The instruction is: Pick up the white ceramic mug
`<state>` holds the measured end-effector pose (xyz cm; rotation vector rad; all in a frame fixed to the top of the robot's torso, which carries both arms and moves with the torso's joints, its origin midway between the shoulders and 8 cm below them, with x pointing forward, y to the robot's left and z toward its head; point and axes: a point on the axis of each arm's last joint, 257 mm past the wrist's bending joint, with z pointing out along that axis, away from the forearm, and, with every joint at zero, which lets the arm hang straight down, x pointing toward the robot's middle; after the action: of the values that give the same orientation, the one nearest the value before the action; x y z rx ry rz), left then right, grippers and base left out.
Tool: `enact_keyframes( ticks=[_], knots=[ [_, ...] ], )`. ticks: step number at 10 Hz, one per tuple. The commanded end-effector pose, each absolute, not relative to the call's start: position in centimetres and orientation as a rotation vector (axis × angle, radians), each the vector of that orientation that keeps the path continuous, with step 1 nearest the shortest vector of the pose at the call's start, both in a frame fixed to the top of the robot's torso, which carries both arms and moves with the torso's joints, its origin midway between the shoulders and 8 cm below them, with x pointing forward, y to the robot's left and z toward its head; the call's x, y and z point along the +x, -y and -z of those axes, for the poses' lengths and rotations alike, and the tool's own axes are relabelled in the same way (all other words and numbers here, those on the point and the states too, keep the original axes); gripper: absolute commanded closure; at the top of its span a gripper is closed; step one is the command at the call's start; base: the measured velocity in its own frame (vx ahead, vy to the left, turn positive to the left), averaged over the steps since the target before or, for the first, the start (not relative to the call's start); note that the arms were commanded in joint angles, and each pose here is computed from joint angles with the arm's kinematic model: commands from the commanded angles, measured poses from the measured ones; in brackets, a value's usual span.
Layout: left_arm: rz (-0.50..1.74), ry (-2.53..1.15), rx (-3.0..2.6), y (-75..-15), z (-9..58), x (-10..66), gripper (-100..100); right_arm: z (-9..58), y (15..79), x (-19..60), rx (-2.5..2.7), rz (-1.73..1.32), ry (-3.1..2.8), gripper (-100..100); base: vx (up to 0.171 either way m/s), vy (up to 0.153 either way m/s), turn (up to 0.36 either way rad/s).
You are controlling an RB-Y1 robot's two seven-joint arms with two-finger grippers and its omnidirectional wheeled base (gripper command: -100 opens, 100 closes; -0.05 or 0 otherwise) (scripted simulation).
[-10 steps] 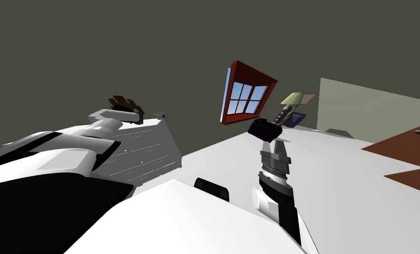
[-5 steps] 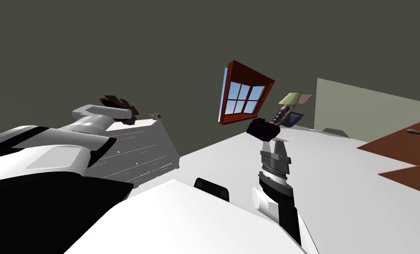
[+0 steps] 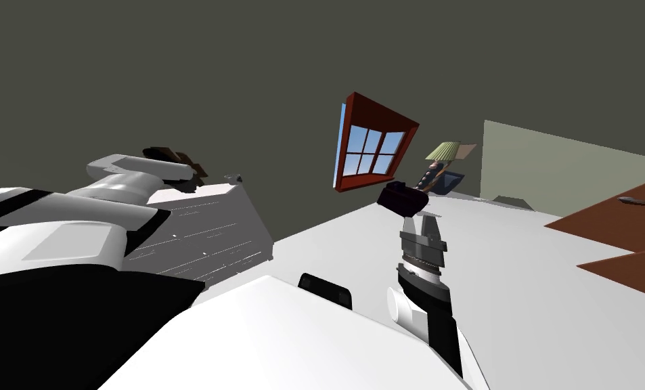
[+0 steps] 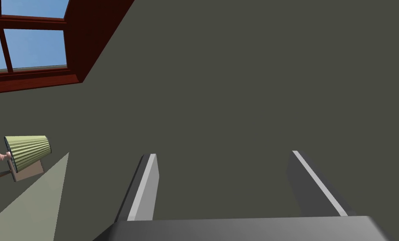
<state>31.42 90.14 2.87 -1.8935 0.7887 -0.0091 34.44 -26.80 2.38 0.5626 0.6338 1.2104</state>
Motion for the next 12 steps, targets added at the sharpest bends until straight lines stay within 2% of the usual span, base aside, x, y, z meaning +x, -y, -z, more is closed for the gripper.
enact_keyframes(
  ticks=[1,5,12],
  knots=[
    [-0.019,-0.773,-1.923,-90.5,-3.0,29.8,-100,-2.4,26.8,34.4,0.563,-1.21,-0.634,0,0.069,-0.037,-0.015],
    [-0.045,-0.74,-1.99,-90.5,-2.9,27.7,-100,-2.4,26.8,34.4,0.563,-1.21,-0.634,0,0.104,0.011,-0.003],
    [-0.02,-0.736,-2.109,-88.8,-1.7,26.9,-100,-2.4,26.8,34.4,0.562,-1.21,-0.634,0,0.135,0.068,0.005]
  ],
)
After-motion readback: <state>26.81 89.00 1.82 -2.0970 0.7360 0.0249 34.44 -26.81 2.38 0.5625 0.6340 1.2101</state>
